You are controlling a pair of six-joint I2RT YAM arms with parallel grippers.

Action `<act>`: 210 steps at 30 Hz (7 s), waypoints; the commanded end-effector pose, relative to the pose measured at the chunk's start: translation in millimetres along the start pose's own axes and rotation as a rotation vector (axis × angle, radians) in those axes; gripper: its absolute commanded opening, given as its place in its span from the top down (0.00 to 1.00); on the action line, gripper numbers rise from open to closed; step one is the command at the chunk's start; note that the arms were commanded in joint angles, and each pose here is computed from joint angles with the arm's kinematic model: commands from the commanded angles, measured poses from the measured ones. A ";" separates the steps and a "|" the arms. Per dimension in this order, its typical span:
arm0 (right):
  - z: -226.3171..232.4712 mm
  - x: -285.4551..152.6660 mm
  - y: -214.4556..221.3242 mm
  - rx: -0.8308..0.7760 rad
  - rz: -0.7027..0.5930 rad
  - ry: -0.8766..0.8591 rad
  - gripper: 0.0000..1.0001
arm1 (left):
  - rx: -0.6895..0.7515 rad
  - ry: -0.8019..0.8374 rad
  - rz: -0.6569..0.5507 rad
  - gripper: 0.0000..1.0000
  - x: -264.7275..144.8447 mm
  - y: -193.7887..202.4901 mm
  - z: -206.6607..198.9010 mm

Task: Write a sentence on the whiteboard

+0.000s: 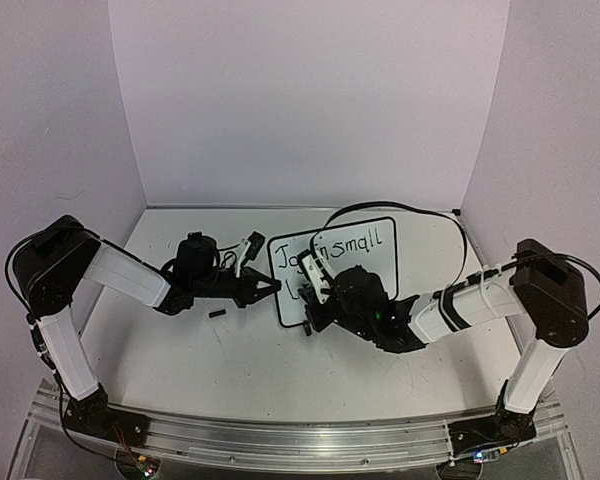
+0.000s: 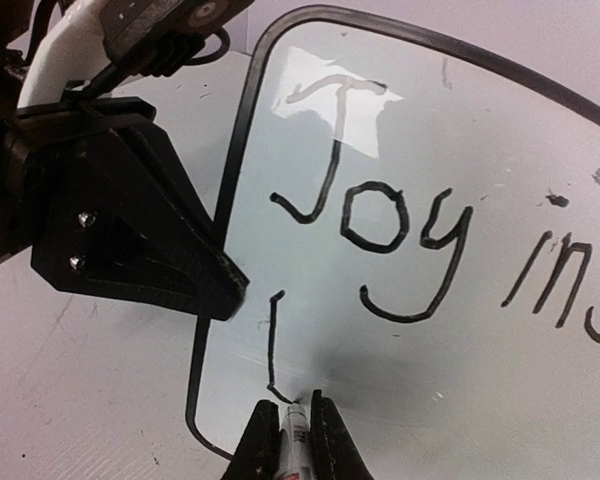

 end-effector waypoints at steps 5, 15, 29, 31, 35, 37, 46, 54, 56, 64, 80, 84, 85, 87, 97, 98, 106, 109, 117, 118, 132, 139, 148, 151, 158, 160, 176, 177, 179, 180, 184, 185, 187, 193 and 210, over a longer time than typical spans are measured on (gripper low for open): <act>-4.5 -17.8 -40.1 0.038 -0.142 -0.042 1.00 | 0.036 -0.126 0.011 1.00 -4.6 2.8 19.8; 10.4 7.0 -43.3 0.006 -0.119 -0.090 1.00 | 0.039 -0.126 0.010 1.00 -4.7 1.7 19.3; -1.0 16.7 -34.2 0.006 -0.076 0.014 1.00 | 0.041 -0.131 0.018 1.00 -5.8 4.8 20.2; -8.2 16.4 -32.9 0.013 -0.066 0.063 1.00 | 0.042 -0.131 0.017 1.00 -5.6 4.3 20.0; -28.9 0.1 -34.5 0.034 -0.069 0.170 1.00 | 0.042 -0.131 0.018 1.00 -5.8 4.8 20.1; -28.4 -12.8 -42.2 0.042 -0.110 0.131 1.00 | 0.041 -0.132 0.018 1.00 -5.9 4.8 20.4; -20.3 -20.4 -54.1 0.036 -0.179 -0.007 1.00 | 0.036 -0.124 0.020 1.00 -3.0 4.1 20.7; -16.7 -4.5 -59.0 0.025 -0.184 0.001 1.00 | 0.038 -0.121 0.019 1.00 -3.6 3.1 19.4; -17.9 -2.8 -59.2 0.025 -0.183 0.011 1.00 | 0.038 -0.120 0.020 1.00 -3.3 3.2 19.5; -24.0 -0.8 -57.8 0.021 -0.173 0.059 1.00 | 0.040 -0.119 0.021 1.00 -2.6 3.0 19.8; -23.8 4.6 -46.1 0.014 -0.138 0.077 1.00 | 0.043 -0.118 0.023 1.00 -3.0 3.9 19.6; -23.3 3.0 -40.1 0.021 -0.125 0.076 1.00 | 0.043 -0.117 0.023 1.00 -2.5 3.4 19.6; -23.5 2.4 -38.9 0.021 -0.123 0.077 1.00 | 0.042 -0.117 0.023 1.00 -2.4 3.6 19.7; -23.0 1.7 -36.3 0.026 -0.117 0.073 1.00 | 0.042 -0.118 0.024 1.00 -2.7 4.0 19.8; -20.6 0.0 -20.8 0.044 -0.082 0.061 1.00 | 0.044 -0.119 0.023 1.00 -3.1 3.8 19.6; -20.4 -0.2 -19.4 0.046 -0.079 0.060 1.00 | 0.044 -0.119 0.023 1.00 -3.0 4.0 19.7; -15.8 0.7 -4.6 0.079 -0.048 0.042 1.00 | 0.047 -0.120 0.022 1.00 -3.5 3.6 19.4; -14.4 0.5 0.7 0.087 -0.036 0.038 1.00 | 0.048 -0.119 0.021 1.00 -3.7 3.2 19.0; -8.1 1.8 12.8 0.103 -0.009 0.021 1.00 | 0.048 -0.120 0.022 1.00 -4.1 3.4 19.0; -8.1 1.9 12.4 0.102 -0.010 0.023 1.00 | 0.048 -0.120 0.022 1.00 -4.3 3.6 18.8; -24.9 -0.6 -22.3 0.087 -0.090 0.103 1.00 | 0.042 -0.123 0.028 1.00 -5.0 6.6 19.6; -33.2 1.3 -30.6 0.089 -0.106 0.129 1.00 | 0.045 -0.123 0.025 1.00 -5.4 5.6 19.2; -45.7 -3.2 -32.5 0.099 -0.109 0.182 1.00 | 0.044 -0.123 0.030 1.00 -4.7 7.7 20.3; -48.9 -7.4 -34.5 0.103 -0.115 0.194 1.00 | 0.045 -0.124 0.030 1.00 -4.7 7.8 20.4; -52.2 -11.6 -29.3 0.102 -0.104 0.208 1.00 | 0.043 -0.125 0.029 1.00 -5.6 7.9 20.1; -50.5 -11.8 -24.7 0.099 -0.093 0.200 1.00 | 0.043 -0.126 0.028 1.00 -6.0 7.5 19.8; -34.9 -9.2 9.2 0.130 -0.011 0.124 1.00 | 0.043 -0.124 0.028 1.00 -4.6 6.2 20.2; -35.5 -10.5 4.8 0.132 -0.022 0.120 1.00 | 0.044 -0.124 0.027 1.00 -4.4 5.9 20.1; -36.4 -16.1 -10.2 0.140 -0.064 0.099 1.00 | 0.043 -0.123 0.028 1.00 -4.1 5.8 20.0; -37.5 -19.1 -17.7 0.145 -0.085 0.093 1.00 | 0.041 -0.124 0.029 1.00 -4.2 5.9 20.6; -44.9 -24.4 -35.0 0.160 -0.133 0.094 1.00 | 0.042 -0.123 0.028 1.00 -4.1 5.6 20.0; -46.6 -23.8 -35.7 0.158 -0.135 0.098 1.00 | 0.041 -0.123 0.029 1.00 -4.2 6.1 20.0; -49.2 -21.6 -36.1 0.155 -0.136 0.105 1.00 | 0.042 -0.123 0.027 1.00 -4.5 5.2 19.9; -51.4 -17.1 -41.4 0.138 -0.152 0.119 1.00 | 0.040 -0.126 0.029 1.00 -4.0 6.1 20.6; -48.2 -9.3 -47.7 0.130 -0.169 0.107 1.00 | 0.038 -0.129 0.032 1.00 -4.5 7.3 21.1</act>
Point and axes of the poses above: each gripper's point midway between its finger pads, its own x axis out along the fingers, its own z axis along the line the jaws close on, y = z × x, the point moved 3 cm from there along -x, back along the fingers, and after that the axes turned 10 degrees about -x, right-handed, at the moved point
